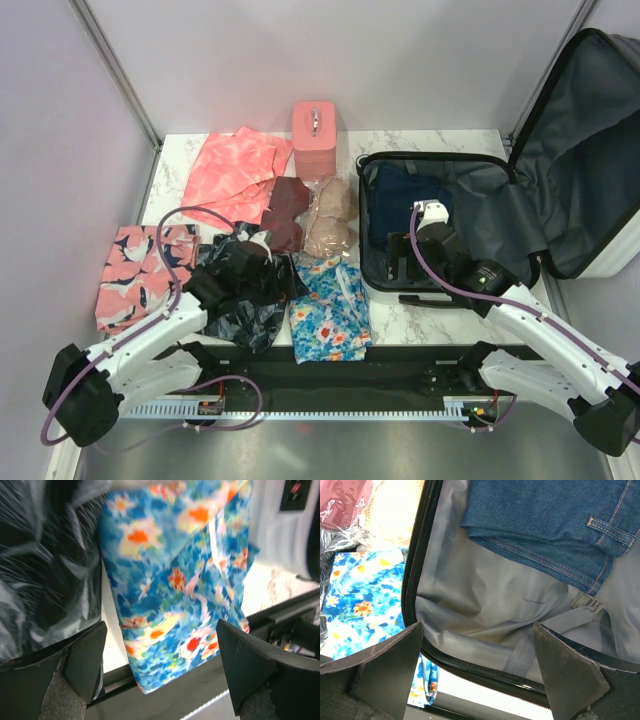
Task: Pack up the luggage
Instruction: Pick up the clothes at the center of the board, then place the clothes in the luggage, then pick up the clothes at the center of the board.
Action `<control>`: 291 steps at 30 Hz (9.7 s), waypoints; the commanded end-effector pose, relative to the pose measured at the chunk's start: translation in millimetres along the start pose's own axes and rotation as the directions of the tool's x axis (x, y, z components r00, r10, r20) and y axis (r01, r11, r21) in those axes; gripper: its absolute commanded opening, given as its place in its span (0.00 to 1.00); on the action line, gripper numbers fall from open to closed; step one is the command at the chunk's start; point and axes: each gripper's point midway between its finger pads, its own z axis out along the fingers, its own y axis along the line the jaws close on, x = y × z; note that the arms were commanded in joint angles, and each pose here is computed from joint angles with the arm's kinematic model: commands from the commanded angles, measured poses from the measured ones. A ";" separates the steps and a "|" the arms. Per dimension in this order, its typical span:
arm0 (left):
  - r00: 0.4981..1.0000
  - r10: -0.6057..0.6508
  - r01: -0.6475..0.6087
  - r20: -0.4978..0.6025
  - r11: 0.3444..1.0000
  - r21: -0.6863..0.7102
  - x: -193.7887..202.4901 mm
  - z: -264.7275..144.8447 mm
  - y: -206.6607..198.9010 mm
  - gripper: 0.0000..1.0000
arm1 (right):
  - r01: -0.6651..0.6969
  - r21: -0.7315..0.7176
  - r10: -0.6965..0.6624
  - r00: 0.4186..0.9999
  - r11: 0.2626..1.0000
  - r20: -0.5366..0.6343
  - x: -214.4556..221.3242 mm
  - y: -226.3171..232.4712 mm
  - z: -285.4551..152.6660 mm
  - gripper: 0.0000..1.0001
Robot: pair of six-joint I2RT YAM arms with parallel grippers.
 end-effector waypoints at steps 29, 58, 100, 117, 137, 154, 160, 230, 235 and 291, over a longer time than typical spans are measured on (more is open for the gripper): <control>0.988 -0.087 0.090 -0.124 0.996 0.018 49.0 50.1 19.0 0.98 | -0.001 0.002 0.001 1.000 1.000 0.024 -7.7 2.1 -0.5 0.98; 0.984 -0.039 0.043 -0.171 0.999 0.015 61.0 80.9 26.8 0.67 | 0.004 0.008 -0.004 1.000 1.000 0.031 -14.3 3.8 -4.4 0.98; 0.975 0.174 -0.198 0.141 0.964 0.176 -67.7 -40.0 -107.1 0.02 | -0.047 0.193 0.024 0.993 0.980 0.119 -32.1 -27.1 -8.8 0.98; 0.920 0.263 -0.372 0.290 0.821 0.433 -152.2 -87.5 -258.5 0.02 | -0.254 0.531 0.022 0.915 0.809 0.404 -66.2 -114.3 -86.3 0.98; 0.927 0.278 -0.366 0.251 0.527 0.767 -192.2 6.3 -415.8 0.02 | -0.372 0.557 0.083 0.876 0.742 0.474 -52.8 -137.1 -108.8 0.98; 0.973 0.214 -0.224 0.084 0.804 0.551 -214.6 263.3 -251.3 0.02 | -0.322 0.589 0.077 0.913 0.741 0.401 -64.0 -122.7 -95.1 0.98; 0.965 0.255 -0.250 0.059 0.834 0.491 -216.8 275.0 -215.5 0.02 | -0.310 0.583 0.085 0.921 0.750 0.380 -61.7 -118.4 -88.1 0.98; 0.911 0.275 -0.308 0.309 0.949 0.063 -278.0 -44.3 -73.7 0.98 | -0.174 0.433 0.051 0.958 0.885 0.282 -123.4 -77.8 48.9 0.98; 0.928 0.253 -0.244 0.274 0.967 -0.068 -269.9 -54.1 -0.3 0.99 | -0.140 0.435 0.039 0.972 0.890 0.233 -135.7 -72.9 96.1 0.98; 0.997 0.070 -0.074 0.033 0.991 0.109 -241.5 114.2 -52.7 0.96 | -0.028 0.120 0.016 0.995 0.992 0.103 -166.7 -29.5 113.8 0.98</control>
